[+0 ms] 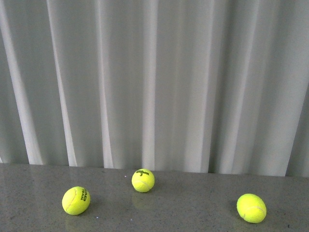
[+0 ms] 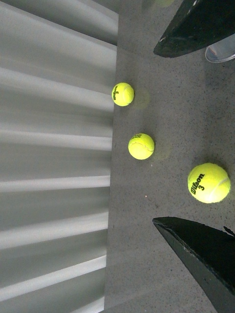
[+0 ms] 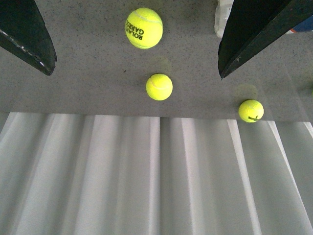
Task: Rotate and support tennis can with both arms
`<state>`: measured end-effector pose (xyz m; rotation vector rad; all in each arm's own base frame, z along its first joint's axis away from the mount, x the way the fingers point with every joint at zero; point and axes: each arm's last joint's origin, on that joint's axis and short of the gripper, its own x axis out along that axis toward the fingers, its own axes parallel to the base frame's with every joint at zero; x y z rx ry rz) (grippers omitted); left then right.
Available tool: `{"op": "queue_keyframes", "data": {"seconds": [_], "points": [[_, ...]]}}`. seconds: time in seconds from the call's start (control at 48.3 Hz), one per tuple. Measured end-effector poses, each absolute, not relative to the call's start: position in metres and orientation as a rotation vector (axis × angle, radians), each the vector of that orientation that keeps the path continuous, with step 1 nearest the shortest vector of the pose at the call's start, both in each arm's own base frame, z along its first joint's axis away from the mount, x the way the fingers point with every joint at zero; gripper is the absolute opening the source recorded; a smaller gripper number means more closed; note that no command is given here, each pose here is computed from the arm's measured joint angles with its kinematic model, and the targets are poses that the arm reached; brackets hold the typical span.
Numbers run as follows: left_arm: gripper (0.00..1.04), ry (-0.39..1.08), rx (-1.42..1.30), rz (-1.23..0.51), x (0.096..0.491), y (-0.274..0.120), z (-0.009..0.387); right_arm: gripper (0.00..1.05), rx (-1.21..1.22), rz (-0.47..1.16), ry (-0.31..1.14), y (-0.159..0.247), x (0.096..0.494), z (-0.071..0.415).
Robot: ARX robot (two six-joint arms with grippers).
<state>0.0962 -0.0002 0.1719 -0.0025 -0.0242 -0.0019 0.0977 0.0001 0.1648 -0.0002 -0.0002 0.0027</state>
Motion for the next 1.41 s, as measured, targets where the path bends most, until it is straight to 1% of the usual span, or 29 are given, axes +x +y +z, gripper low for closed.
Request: {"op": "queue_keyframes", "data": {"seconds": [0.145, 0.186, 0.248, 0.29, 0.352, 0.435, 0.476, 0.538, 0.58, 0.662, 0.745, 0.828, 0.931, 1.18, 1.407], "points": [[0.98, -0.021, -0.007, -0.003, 0.096, 0.000, 0.172, 0.98, 0.000, 0.003, 0.000, 0.000, 0.098, 0.165], [0.98, 0.089, -0.055, -0.019, 0.097, 0.000, 0.170, 0.98, 0.000, 0.002, -0.001, 0.000, 0.098, 0.165], [0.98, 0.326, -0.183, -0.025, 0.101, 0.001, 0.168, 0.98, 0.000, 0.003, 0.000, 0.000, 0.098, 0.165], [0.98, 0.419, -0.273, -0.007, 0.107, 0.004, 0.166, 0.98, 0.000, 0.003, -0.001, 0.000, 0.098, 0.165], [0.98, 0.465, -0.340, 0.001, 0.119, 0.008, 0.164, 0.98, 0.000, 0.002, -0.001, 0.000, 0.098, 0.165], [0.98, 0.449, -0.398, -0.026, 0.147, 0.015, 0.175, 0.98, 0.000, 0.002, -0.002, 0.000, 0.098, 0.165], [0.98, 0.430, -0.409, -0.071, 0.162, 0.017, 0.182, 0.98, 0.000, 0.002, -0.002, 0.000, 0.098, 0.165], [0.98, 0.460, -0.420, -0.148, 0.184, 0.018, 0.186, 0.98, 0.000, 0.003, -0.002, 0.000, 0.098, 0.165], [0.98, 0.517, -0.423, -0.197, 0.197, 0.018, 0.183, 0.98, 0.000, 0.002, -0.002, 0.000, 0.098, 0.165], [0.98, 0.728, -0.475, -0.316, 0.222, 0.016, 0.155, 0.98, 0.000, 0.002, -0.002, 0.000, 0.098, 0.165], [0.98, 0.829, -0.541, -0.396, 0.233, 0.014, 0.138, 0.98, 0.000, 0.002, -0.002, 0.000, 0.098, 0.165], [0.98, 0.882, -0.576, -0.457, 0.244, 0.009, 0.126, 0.98, 0.000, 0.002, -0.002, 0.000, 0.098, 0.165], [0.98, 0.923, -0.577, -0.467, 0.255, 0.000, 0.112, 0.98, 0.000, 0.002, -0.002, 0.000, 0.098, 0.165], [0.98, 0.924, -0.690, -0.540, 0.269, -0.023, 0.096, 0.98, 0.000, 0.002, -0.002, 0.000, 0.098, 0.165], [0.98, 0.994, -0.764, -0.553, 0.273, -0.040, 0.079, 0.98, 0.000, 0.002, -0.002, 0.000, 0.098, 0.165]]}}
